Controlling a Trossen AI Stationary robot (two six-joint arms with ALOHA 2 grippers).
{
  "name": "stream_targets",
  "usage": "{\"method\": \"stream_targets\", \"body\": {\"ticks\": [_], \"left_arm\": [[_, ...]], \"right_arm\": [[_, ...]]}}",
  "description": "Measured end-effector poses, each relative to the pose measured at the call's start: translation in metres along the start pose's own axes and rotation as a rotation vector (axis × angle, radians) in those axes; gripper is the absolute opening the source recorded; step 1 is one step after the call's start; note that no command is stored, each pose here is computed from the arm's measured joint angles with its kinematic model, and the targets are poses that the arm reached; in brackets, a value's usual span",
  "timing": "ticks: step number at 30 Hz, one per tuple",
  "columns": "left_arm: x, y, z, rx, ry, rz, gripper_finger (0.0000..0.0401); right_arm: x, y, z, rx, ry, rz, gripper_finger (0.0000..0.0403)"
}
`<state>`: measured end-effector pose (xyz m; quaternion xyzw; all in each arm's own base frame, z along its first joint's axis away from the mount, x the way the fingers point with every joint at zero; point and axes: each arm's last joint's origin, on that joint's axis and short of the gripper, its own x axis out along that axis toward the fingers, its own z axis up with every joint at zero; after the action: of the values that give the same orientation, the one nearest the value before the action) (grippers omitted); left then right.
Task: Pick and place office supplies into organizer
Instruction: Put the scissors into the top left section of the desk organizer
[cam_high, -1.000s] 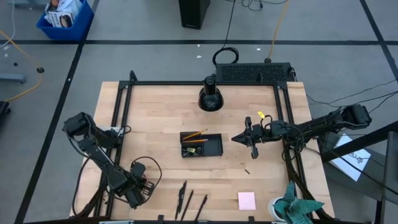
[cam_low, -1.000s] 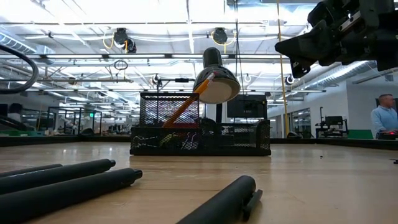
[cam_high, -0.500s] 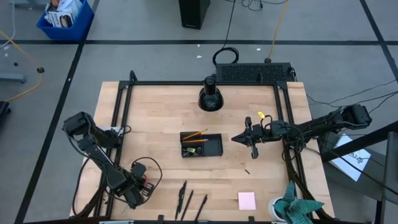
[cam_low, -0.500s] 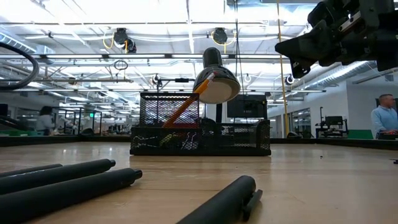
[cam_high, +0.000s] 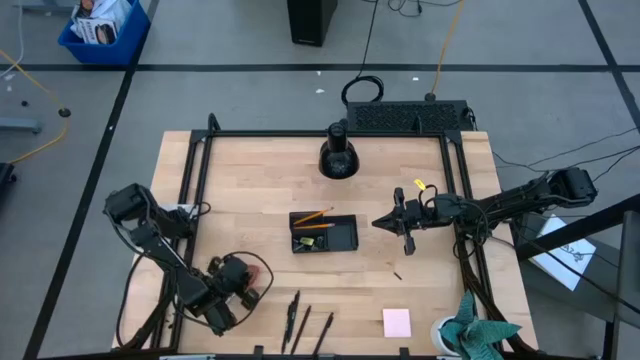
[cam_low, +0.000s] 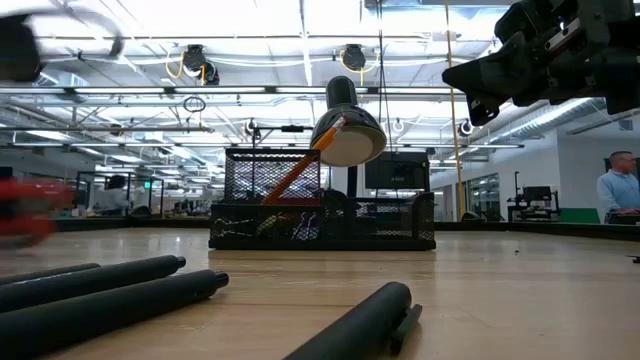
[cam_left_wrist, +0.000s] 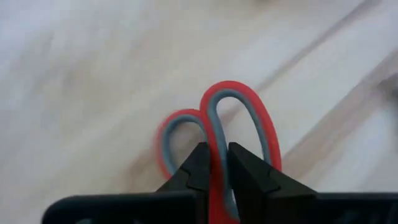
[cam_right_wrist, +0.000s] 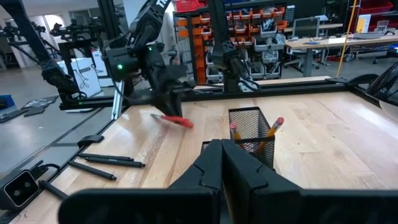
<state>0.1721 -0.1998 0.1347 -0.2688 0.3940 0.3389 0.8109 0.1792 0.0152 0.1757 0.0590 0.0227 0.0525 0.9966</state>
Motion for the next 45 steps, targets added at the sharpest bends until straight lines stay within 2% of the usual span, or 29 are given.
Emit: {"method": "stream_targets", "body": {"ticks": [6,12,18,22,28,32,33,35,39,45], "left_arm": [[-0.013,-0.006,0.026,0.133,-0.270,-0.107,0.0020],[-0.037,-0.020,0.065,0.365,-0.557,-0.163,0.0021],[-0.054,-0.029,0.126,0.464,-0.681,-0.148,0.0018],[-0.053,-0.031,0.163,0.584,-0.704,-0.177,0.0026],[-0.034,-0.018,0.218,0.567,-0.697,-0.248,0.0016],[-0.023,-0.017,0.240,0.644,-0.789,-0.500,0.0016],[-0.020,-0.016,0.243,0.660,-0.820,-0.549,0.0018],[-0.010,-0.010,0.248,0.663,-0.850,-0.578,0.0021],[0.010,0.008,0.253,0.611,-0.874,-0.594,0.0016],[0.037,0.023,0.252,0.540,-0.906,-0.716,0.0021]], "right_arm": [[0.000,0.000,0.000,0.003,0.000,-0.001,0.0000],[0.000,0.000,0.000,0.008,0.000,-0.001,0.0000],[0.000,0.000,0.000,0.008,0.000,-0.001,0.0000],[0.000,0.000,0.000,0.008,0.000,-0.001,0.0000],[0.000,0.000,-0.001,0.005,0.015,-0.002,0.0000],[0.000,0.000,-0.002,0.001,0.023,-0.003,0.0000],[0.000,0.000,-0.002,0.001,0.023,-0.003,0.0000],[0.000,0.000,-0.002,0.001,0.023,-0.003,0.0000],[0.000,0.000,-0.002,-0.002,0.024,-0.003,0.0000],[0.000,0.000,-0.002,-0.007,0.024,-0.003,0.0000]]}}
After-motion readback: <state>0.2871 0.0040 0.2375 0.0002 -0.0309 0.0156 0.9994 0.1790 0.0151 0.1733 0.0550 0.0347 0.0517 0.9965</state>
